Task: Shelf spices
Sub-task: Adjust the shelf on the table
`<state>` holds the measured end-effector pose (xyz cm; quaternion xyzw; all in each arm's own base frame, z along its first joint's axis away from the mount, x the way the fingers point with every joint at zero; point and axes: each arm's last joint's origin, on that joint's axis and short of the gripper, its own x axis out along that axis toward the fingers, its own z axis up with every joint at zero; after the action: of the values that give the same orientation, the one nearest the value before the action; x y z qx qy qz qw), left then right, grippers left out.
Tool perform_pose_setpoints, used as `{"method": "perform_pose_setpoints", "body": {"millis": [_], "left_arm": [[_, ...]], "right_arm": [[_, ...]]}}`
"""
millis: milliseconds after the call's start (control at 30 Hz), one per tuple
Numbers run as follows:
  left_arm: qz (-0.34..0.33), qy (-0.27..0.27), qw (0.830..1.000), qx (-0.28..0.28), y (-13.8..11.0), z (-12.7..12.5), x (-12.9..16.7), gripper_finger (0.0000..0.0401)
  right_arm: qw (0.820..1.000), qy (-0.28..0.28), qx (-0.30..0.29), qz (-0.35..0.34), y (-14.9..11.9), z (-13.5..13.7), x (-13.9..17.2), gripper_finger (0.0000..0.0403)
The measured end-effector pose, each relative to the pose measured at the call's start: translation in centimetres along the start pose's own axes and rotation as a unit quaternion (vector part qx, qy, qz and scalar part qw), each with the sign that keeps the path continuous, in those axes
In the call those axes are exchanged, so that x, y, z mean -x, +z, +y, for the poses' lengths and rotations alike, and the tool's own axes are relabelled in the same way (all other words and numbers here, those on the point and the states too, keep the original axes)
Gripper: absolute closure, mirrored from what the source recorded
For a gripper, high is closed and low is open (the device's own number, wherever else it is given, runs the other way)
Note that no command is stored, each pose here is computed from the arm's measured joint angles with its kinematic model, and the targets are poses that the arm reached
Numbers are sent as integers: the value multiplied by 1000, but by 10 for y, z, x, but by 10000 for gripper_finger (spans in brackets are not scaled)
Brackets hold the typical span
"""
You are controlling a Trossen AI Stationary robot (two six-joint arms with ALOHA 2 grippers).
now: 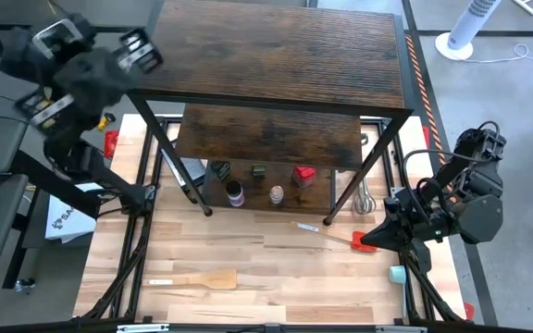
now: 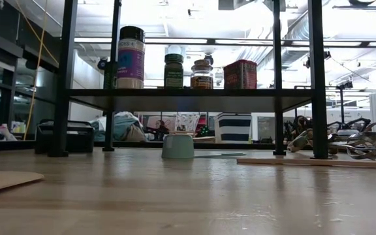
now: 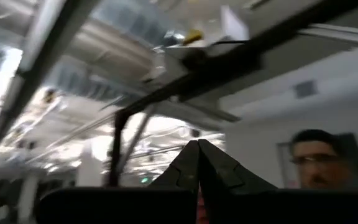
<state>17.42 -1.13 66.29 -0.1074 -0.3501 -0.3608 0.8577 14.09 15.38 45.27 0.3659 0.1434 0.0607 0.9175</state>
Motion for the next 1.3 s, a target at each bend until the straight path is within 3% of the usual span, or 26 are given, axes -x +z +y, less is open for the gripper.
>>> {"method": "perform_pose_setpoints", "body": {"millis": [133,267,333,467,633,733,800,900,967,1167,1233,1300], "left_arm": [[10,-44,999,7,-5,-24,-8,401],[144,-7,983,113,-42,-40,-13,401],[238,34,957,160,-68,-51,-11,401],[399,132,877,233,-119,-79,-6,401],[486,270,779,289,-156,-119,11,401],[507,336,741,284,-187,-144,17,401],[507,372,725,280,-209,-160,23,401],[472,402,725,300,-237,-179,31,401],[445,402,733,320,-261,-188,36,401],[292,350,791,409,-308,-170,64,401],[263,337,792,434,-329,-158,86,401],[239,349,781,459,-348,-147,114,401]], "right_arm": [[1000,1,2,2,0,0,0,403],[1000,1,6,11,-1,-1,0,403],[1000,-1,7,12,-2,-1,0,403],[1000,-2,7,13,-2,-1,0,403],[1000,5,-13,28,-3,-1,0,403],[998,15,-28,52,-5,-1,0,403],[997,19,-38,68,-6,-1,0,403],[994,22,-46,92,-8,-2,0,403],[993,17,-44,106,-10,-3,0,403],[988,-28,-38,146,-18,-13,0,403],[986,-48,-43,155,-21,-16,0,403],[984,-74,-54,154,-23,-20,-1,403]]}}
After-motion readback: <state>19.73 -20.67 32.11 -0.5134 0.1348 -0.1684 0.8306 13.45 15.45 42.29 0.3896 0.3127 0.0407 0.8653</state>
